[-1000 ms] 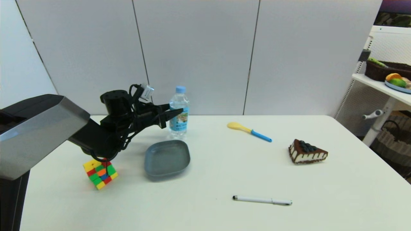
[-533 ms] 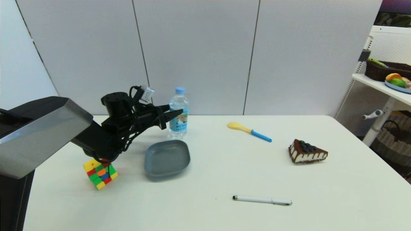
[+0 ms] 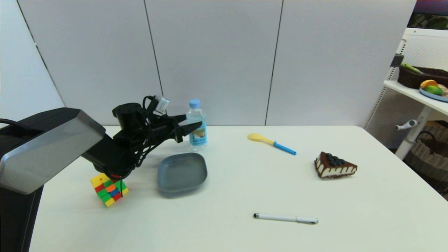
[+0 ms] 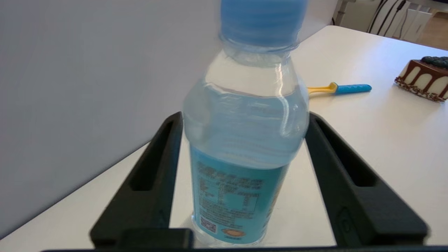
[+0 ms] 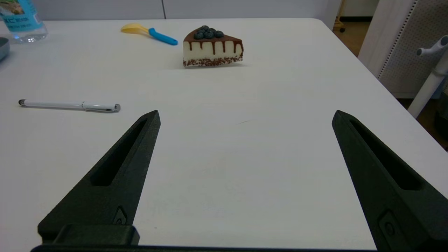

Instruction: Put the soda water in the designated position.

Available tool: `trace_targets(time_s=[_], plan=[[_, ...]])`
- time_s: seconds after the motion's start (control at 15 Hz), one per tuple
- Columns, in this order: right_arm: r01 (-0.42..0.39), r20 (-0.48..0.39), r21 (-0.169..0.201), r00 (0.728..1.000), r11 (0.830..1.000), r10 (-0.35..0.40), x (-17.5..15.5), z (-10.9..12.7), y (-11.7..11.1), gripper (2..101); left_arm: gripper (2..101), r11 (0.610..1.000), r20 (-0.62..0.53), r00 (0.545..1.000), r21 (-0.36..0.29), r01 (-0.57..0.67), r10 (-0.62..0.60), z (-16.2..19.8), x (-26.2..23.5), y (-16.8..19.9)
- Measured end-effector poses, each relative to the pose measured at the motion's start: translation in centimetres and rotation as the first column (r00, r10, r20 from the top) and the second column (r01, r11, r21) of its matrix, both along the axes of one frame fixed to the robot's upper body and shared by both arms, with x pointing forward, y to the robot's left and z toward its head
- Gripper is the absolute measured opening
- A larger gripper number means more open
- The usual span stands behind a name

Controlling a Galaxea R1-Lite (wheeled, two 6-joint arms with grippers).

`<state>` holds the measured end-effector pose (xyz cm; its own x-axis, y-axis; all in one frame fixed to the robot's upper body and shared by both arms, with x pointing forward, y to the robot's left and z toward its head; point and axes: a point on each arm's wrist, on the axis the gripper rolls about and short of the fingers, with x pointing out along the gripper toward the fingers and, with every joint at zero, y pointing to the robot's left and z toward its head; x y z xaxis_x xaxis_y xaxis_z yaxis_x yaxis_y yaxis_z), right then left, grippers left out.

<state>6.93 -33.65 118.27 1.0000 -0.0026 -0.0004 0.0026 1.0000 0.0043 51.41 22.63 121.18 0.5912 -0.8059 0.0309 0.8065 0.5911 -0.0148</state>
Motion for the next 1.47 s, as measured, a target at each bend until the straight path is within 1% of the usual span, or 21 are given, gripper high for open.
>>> trace_targets(time_s=[0.2,0.4,0.47,0.67,0.8,0.87,0.93,1.0,1.07,1.13,1.2,1.27,1.33,1.4,1.47], plan=[[-0.001,0.000,0.000,1.000,1.000,0.001,0.0,0.0,0.0,97.3,78.4,1.000,0.025,1.000,-0.008,-0.001,0.001,0.7,-0.1,0.1],[0.000,0.000,0.000,1.000,1.000,0.000,0.0,0.0,0.0,97.3,84.4,1.000,0.064,0.998,-0.026,-0.017,0.018,3.4,-0.5,0.2],[-0.001,0.000,0.000,1.000,1.000,0.001,0.0,0.0,0.0,97.3,86.0,0.999,0.073,0.996,-0.033,-0.039,0.041,4.9,-0.8,0.4],[0.000,0.000,0.000,1.000,1.000,0.000,0.0,0.0,0.0,97.3,89.8,0.987,0.087,0.984,-0.052,-0.153,0.157,10.9,-3.0,1.1],[0.000,0.000,0.000,1.000,1.000,0.000,0.0,0.0,0.0,97.3,91.6,0.972,0.080,0.969,-0.045,-0.232,0.235,15.4,-5.8,1.8],[0.000,0.000,0.000,1.000,1.000,0.000,0.0,0.0,0.0,97.3,92.3,0.958,0.075,0.955,-0.034,-0.284,0.286,17.6,-7.6,2.4],[0.000,0.000,0.000,1.000,1.000,0.000,0.0,0.0,0.0,97.3,93.0,0.934,0.076,0.931,-0.014,-0.356,0.356,19.8,-9.9,3.3],[0.000,0.000,0.000,1.000,1.000,0.000,0.0,0.0,0.0,97.3,93.6,0.899,0.084,0.896,0.011,-0.438,0.436,21.6,-12.3,4.3],[-0.001,0.000,0.000,1.000,1.000,0.001,0.0,0.0,0.0,97.3,94.1,0.850,0.099,0.849,0.041,-0.524,0.519,23.1,-14.9,5.4],[0.000,0.000,0.000,1.000,1.000,0.000,0.0,0.0,0.0,97.3,94.6,0.786,0.116,0.789,0.077,-0.613,0.604,24.3,-17.9,6.5],[0.000,0.000,0.000,1.000,1.000,0.000,0.0,0.0,0.0,97.3,95.0,0.728,0.121,0.737,0.115,-0.676,0.665,24.7,-20.7,7.3],[0.000,0.000,0.000,1.000,1.000,0.000,0.0,0.0,0.0,97.3,95.3,0.678,0.114,0.695,0.155,-0.719,0.710,24.2,-23.3,8.0],[0.000,0.000,0.000,1.000,1.000,0.000,0.0,0.0,0.0,97.3,95.6,0.641,0.098,0.666,0.199,-0.741,0.740,22.9,-25.8,8.5],[0.000,0.000,0.000,1.000,1.000,0.000,0.0,0.0,0.0,97.3,95.9,0.615,0.080,0.647,0.238,-0.751,0.759,21.0,-28.3,9.0],[0.000,0.000,0.000,1.000,1.000,0.000,0.0,0.0,0.0,97.3,96.1,0.602,0.071,0.637,0.259,-0.755,0.768,19.2,-30.5,9.4]])
